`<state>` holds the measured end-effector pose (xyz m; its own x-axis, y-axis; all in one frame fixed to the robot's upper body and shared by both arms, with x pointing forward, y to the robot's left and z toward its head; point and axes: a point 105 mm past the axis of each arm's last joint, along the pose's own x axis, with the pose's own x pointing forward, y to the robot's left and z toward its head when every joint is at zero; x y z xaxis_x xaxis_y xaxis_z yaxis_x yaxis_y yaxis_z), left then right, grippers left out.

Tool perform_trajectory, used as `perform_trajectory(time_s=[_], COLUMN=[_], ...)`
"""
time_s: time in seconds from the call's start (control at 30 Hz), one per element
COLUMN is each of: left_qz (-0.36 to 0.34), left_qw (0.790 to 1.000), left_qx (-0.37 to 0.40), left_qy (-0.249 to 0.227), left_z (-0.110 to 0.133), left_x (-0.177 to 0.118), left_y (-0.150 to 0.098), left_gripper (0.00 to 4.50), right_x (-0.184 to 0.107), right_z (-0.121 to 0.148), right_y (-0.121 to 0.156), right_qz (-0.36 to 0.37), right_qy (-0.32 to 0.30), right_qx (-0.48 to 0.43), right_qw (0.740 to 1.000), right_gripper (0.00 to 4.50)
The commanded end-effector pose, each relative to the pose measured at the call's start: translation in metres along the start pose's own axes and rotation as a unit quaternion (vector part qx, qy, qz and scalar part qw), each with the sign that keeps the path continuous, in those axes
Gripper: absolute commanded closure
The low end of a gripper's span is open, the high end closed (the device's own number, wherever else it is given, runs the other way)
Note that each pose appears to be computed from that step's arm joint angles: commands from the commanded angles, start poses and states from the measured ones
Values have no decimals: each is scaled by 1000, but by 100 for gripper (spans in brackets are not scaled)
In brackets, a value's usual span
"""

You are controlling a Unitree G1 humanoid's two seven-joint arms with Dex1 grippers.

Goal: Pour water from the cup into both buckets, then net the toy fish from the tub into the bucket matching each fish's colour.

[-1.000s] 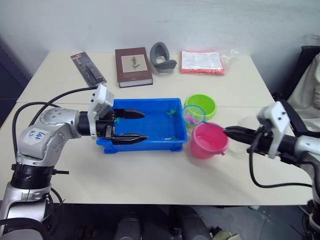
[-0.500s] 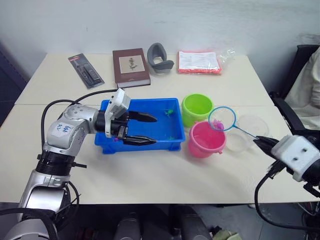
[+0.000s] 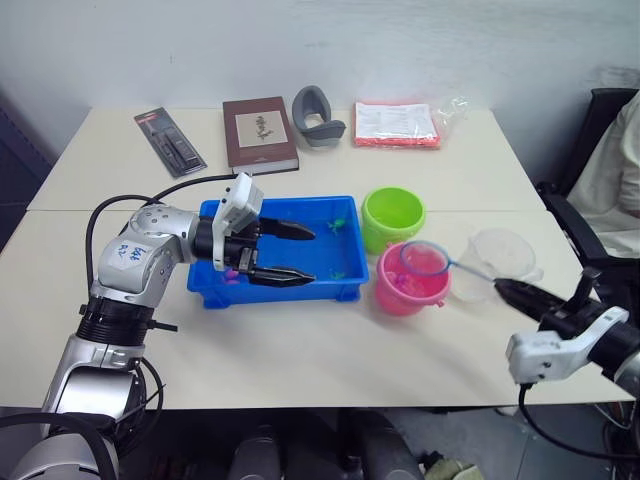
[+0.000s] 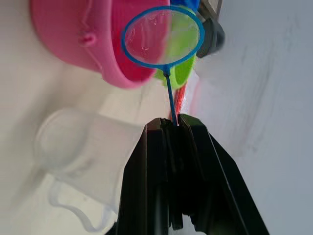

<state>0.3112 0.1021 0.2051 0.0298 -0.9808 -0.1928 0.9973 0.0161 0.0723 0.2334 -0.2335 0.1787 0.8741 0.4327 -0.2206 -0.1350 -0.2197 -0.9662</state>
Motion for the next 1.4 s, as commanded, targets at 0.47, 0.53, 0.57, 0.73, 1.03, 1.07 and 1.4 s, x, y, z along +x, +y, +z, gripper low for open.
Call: perform_trajectory(time_s=[0.47, 0.53, 0.57, 0.73, 1.03, 1.07, 1.4], left_qz=[177, 217, 246, 355, 454, 459, 473], left_qw=[984, 975, 968, 931, 883, 880, 869], left_qx=[-31, -36, -38, -66, -88, -93, -103], left_qy=[9, 21, 30, 53, 83, 84, 101], left_z=[-21, -28, -33, -47, -44, -44, -41], left_x=[-64, -78, -88, -133, -170, -171, -180], left_y=[-2, -7, -9, -35, -81, -84, -100], left_gripper=[3, 3, 3, 3, 3, 3, 3], right_x=[79, 99, 108, 153, 206, 209, 233], right_z=[43, 55, 60, 88, 127, 129, 144], right_y=[-61, -61, -61, -57, -50, -46, -43], right_qz=[17, 45, 57, 109, 147, 156, 170], right_qy=[-168, -189, -197, -228, -249, -248, -238], right_qx=[392, 400, 395, 374, 320, 313, 290], right_qw=[904, 896, 896, 892, 902, 904, 911], right_gripper=[450, 450, 450, 450, 450, 450, 450])
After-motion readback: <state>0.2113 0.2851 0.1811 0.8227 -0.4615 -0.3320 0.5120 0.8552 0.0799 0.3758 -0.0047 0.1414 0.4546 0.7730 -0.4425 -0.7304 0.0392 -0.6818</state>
